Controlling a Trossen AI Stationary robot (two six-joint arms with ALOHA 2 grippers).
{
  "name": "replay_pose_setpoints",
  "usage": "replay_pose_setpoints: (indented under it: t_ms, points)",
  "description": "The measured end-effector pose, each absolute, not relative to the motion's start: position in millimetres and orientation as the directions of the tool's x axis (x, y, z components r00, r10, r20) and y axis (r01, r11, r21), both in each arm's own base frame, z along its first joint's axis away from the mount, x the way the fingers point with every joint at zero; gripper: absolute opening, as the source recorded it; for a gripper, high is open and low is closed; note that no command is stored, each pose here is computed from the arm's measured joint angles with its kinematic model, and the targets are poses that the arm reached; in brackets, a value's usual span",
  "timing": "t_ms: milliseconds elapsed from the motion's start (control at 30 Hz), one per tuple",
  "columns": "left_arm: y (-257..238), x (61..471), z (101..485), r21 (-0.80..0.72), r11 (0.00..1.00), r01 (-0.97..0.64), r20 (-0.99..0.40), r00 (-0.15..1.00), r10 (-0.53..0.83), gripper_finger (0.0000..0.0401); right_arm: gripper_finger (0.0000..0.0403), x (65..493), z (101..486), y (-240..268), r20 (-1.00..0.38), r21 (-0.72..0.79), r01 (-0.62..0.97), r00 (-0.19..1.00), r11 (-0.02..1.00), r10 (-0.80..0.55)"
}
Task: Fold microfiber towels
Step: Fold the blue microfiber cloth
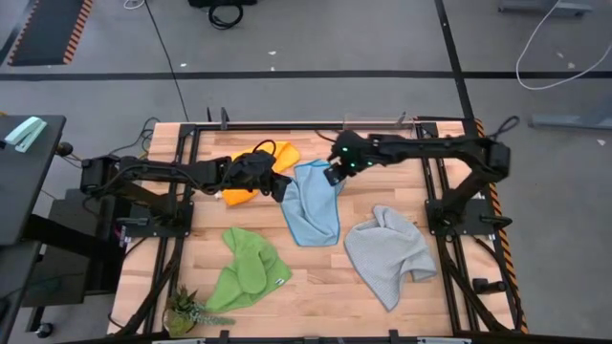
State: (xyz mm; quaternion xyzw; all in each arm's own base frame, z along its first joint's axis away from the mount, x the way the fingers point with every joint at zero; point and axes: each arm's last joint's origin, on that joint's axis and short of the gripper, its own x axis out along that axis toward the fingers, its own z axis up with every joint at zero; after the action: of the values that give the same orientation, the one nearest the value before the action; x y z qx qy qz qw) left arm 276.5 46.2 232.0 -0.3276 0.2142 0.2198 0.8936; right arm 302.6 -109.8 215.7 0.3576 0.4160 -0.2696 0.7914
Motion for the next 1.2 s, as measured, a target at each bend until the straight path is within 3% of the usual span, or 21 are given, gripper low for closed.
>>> replay_pose_setpoints:
  t_ms: [167, 467, 1200]
  points:
    - [45.5, 276.7, 231.9, -0.505, 0.695, -0.512, -0.529, 0.82, 0.219, 0.0054, 0.0082, 317.8, 212.7, -126.5, -0.91, 0.203, 0.766, 0.377, 0.61, -0.171]
    - [45.3, 276.7, 231.9, -0.508, 0.697, -0.507, -0.529, 0.822, 0.212, 0.0051, 0.0081, 325.9, 190.0, -148.6, -0.934, 0.167, 0.805, 0.314, 0.569, -0.17]
    - [45.7, 279.5, 236.7, -0.53, 0.7, -0.478, -0.481, 0.85, 0.216, 0.005, 0.0081, 329.8, 173.2, -163.7, -0.933, 0.158, 0.822, 0.305, 0.548, -0.189]
